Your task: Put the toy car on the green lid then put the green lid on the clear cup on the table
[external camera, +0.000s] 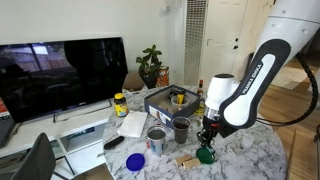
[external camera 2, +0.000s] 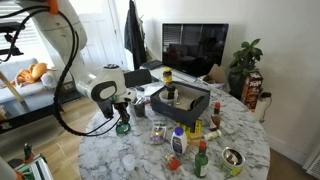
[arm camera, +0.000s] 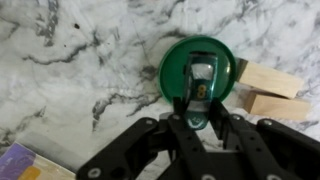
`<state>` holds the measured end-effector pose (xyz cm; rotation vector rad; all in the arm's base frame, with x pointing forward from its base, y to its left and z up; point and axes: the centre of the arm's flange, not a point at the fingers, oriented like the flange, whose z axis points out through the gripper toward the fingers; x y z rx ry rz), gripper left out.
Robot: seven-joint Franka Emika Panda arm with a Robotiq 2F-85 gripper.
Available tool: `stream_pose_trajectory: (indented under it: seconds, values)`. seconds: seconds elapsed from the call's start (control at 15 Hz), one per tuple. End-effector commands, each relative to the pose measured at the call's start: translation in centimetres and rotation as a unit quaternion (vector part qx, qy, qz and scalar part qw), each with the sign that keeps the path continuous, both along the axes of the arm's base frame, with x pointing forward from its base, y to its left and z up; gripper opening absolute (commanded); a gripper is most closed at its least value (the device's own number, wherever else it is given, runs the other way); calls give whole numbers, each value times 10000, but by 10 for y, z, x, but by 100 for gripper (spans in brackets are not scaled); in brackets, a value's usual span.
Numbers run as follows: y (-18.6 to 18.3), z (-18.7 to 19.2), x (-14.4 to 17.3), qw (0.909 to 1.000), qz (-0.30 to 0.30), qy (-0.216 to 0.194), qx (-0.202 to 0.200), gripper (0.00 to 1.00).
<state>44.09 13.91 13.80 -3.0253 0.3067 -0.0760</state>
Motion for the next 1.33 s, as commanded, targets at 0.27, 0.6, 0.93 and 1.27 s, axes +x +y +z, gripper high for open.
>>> stream_pose_trajectory:
  seconds: [0.27,0.6,0.93,1.27]
  values:
    - [11,-20,8,9983,103,571,3,8]
    - [15,-29,7,9991,86,423,5,8]
    - [11,-33,10,9995,36,326,21,56]
    - [9,-24,2,9992,77,395,47,84]
